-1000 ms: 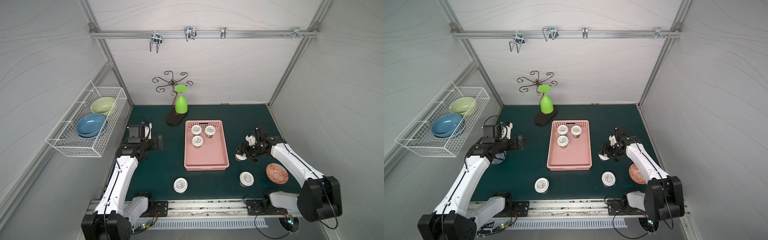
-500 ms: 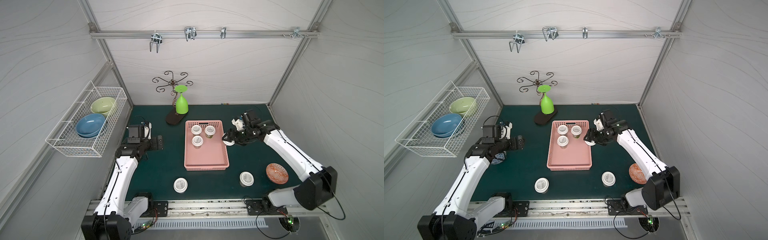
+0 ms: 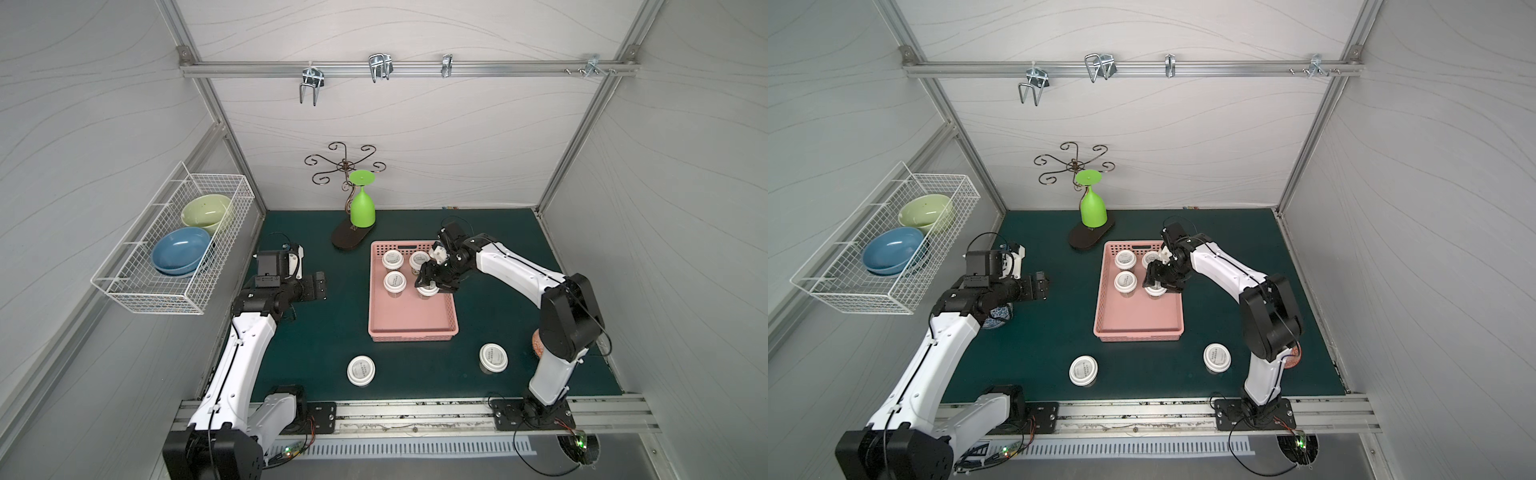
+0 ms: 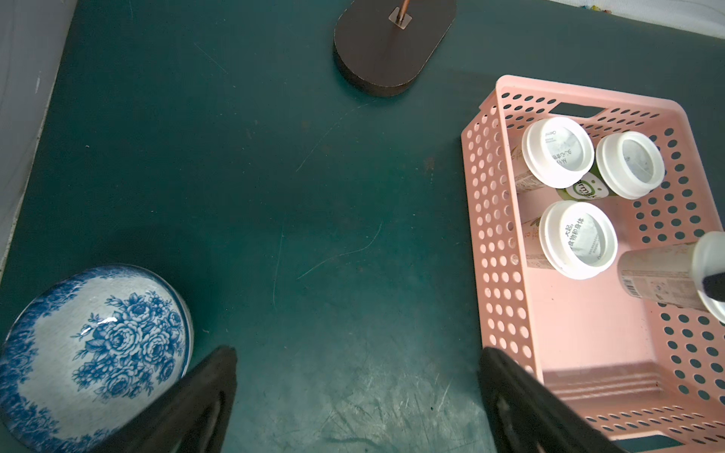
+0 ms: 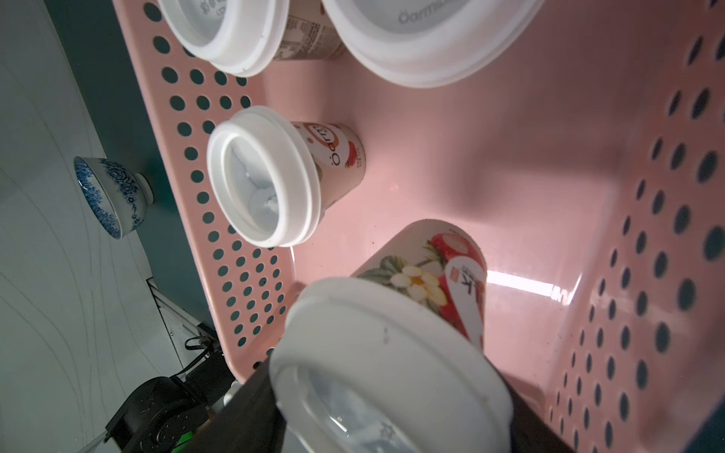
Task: Put the yogurt in the basket
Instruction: Place the yogurt in the basket.
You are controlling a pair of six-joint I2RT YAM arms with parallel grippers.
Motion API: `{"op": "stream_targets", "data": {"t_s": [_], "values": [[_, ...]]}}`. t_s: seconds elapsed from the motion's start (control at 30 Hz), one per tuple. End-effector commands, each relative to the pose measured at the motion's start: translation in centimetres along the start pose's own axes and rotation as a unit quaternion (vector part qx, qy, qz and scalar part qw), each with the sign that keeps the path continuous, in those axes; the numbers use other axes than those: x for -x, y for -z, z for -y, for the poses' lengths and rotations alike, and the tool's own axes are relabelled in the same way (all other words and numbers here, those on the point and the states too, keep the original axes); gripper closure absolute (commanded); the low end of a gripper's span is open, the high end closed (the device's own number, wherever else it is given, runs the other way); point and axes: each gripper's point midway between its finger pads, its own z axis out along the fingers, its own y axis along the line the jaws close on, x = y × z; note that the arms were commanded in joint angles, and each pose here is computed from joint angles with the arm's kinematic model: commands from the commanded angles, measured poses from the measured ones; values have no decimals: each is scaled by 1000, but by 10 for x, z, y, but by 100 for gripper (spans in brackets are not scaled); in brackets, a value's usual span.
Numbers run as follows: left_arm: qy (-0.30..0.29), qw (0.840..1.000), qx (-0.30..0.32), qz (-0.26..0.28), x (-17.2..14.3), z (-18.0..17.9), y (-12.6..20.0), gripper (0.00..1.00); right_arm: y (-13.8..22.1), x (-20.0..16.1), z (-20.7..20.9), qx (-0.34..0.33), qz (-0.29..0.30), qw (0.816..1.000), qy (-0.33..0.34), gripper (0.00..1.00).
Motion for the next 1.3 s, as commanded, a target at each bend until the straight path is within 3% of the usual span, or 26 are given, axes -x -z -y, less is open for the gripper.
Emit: {"op": "stream_targets", "data": {"t_s": [0.0,0.37,0.6,0.9,1.27], "values": [[-6,1000,-10,27,12,4,5,1,-7,10,-6,14,-2,1000,4,32],[-6,1000,-19,22,12,6,3,1,-35,18,14,-10,-23,1000,-1,28],[-17,999,-42,21,10,14,4,1,-34,19,18,-17,-19,1000,0,16],[-68,989,-130,14,7,49,20,1,-2,15,13,-29,7,999,15,8],[-127,957,-257,-46,-28,93,42,1,51,-3,13,-37,50,997,39,1]]}}
